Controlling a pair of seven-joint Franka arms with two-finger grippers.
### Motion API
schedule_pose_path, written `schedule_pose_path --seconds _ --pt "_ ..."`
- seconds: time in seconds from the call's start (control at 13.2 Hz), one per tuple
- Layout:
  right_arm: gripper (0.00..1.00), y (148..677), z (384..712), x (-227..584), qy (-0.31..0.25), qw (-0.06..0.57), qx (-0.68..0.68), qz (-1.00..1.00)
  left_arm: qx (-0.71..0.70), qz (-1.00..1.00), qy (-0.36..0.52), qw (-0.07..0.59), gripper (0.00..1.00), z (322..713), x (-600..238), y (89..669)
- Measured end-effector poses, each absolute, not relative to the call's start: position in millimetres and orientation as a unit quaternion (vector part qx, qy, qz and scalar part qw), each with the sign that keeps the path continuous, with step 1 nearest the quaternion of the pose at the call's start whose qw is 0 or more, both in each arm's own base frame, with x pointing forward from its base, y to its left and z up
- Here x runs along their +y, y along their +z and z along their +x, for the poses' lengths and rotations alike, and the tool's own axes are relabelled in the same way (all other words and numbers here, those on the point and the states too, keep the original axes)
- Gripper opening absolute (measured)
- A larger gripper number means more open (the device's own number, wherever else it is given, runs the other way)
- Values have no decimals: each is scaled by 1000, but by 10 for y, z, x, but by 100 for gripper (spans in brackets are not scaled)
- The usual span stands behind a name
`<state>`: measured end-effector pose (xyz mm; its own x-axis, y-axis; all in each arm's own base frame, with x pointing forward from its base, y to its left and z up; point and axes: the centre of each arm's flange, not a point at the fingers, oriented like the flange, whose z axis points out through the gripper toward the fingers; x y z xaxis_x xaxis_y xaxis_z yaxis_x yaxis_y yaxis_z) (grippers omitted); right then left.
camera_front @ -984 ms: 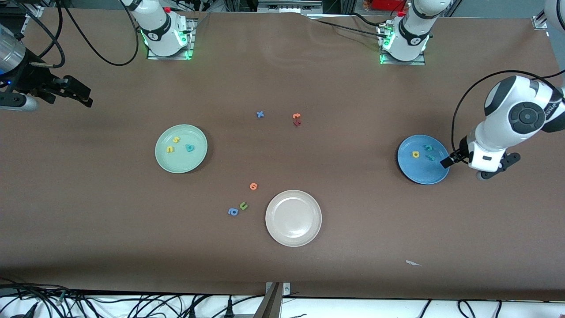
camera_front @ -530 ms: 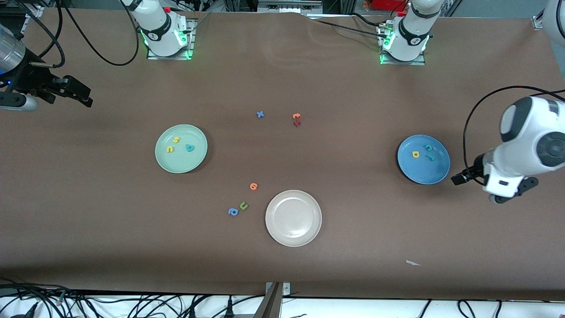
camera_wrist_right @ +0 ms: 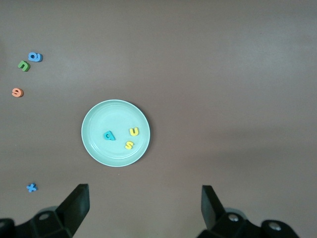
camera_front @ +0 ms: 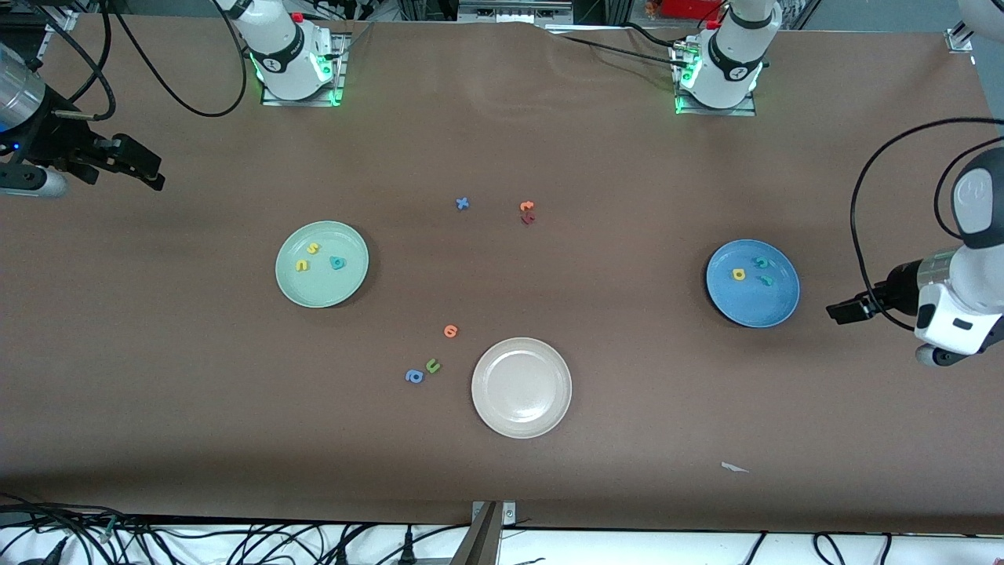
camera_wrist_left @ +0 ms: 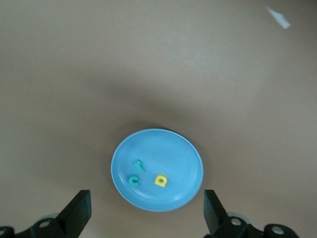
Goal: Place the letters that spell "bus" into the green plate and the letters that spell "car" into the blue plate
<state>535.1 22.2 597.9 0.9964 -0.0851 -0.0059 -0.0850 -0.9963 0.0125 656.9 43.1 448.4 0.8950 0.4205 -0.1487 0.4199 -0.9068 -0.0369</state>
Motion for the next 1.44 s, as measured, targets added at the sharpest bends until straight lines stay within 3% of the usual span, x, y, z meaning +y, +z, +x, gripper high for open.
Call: schedule_pose_path --seconds 0.45,0.68,1.44 --pt "100 5979 5350 222 -3 6 -43 999 -209 -978 22 -20 100 6169 106 5488" --pt "100 5979 5350 222 -3 6 -43 999 -205 -978 -12 -48 99 6079 174 5468" --pt "100 5979 5351 222 -3 6 -43 999 -147 -988 -14 -46 100 6057 264 5307"
